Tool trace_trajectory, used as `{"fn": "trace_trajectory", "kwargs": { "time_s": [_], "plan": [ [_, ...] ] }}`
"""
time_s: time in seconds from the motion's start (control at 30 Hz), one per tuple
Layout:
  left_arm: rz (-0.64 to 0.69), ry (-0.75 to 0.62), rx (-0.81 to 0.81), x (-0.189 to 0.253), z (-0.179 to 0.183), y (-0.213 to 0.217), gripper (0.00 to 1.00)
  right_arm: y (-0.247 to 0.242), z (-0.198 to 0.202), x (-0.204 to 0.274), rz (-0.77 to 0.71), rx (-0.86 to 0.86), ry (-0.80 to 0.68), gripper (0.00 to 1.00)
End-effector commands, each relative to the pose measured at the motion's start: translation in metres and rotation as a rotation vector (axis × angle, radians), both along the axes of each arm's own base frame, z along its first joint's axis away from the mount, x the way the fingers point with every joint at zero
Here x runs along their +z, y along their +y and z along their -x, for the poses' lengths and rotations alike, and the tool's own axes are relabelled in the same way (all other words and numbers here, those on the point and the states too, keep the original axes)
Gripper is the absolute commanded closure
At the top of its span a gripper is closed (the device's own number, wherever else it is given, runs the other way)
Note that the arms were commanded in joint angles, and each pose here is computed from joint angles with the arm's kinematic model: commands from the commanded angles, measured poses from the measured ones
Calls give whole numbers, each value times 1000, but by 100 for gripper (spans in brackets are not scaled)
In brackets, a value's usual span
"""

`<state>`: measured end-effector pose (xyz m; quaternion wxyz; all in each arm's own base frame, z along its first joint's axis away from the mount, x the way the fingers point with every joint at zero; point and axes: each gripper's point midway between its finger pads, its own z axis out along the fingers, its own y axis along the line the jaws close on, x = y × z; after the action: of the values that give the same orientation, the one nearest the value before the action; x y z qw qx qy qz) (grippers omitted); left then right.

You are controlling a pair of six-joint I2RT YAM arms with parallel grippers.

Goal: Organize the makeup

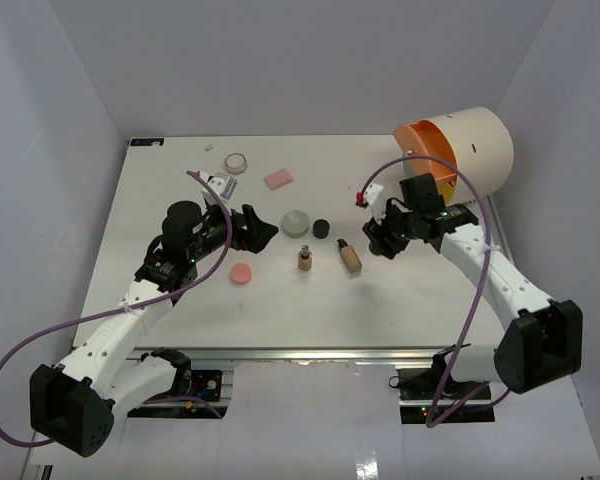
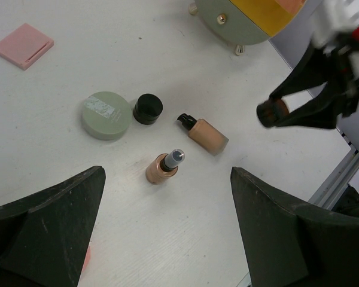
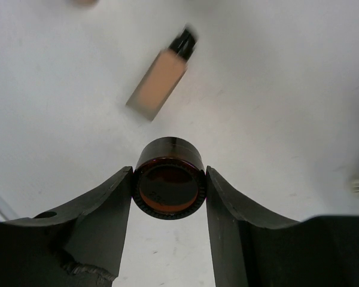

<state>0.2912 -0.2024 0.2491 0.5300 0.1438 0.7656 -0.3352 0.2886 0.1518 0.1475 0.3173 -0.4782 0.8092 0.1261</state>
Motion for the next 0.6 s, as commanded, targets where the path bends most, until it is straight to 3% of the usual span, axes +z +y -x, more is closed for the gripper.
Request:
{"fn": "trace_trajectory", "kwargs": {
  "time_s": [0.0,0.2,0.4,0.57],
  "plan": [
    [-5,-16,6,3,1,3,3,-10,-40,115,-100,-39,-293,92],
    [-6,-15,8,3,1,3,3,-68,-103,188,-181,-280,-410,92],
    [-7,-15,8,3,1,4,3,-129,-153,203,-205,-476,-427,91],
    [-9,-15,8,2,0,4,3,-146,-179,197,-203,-523,-411,88]
  ]
}}
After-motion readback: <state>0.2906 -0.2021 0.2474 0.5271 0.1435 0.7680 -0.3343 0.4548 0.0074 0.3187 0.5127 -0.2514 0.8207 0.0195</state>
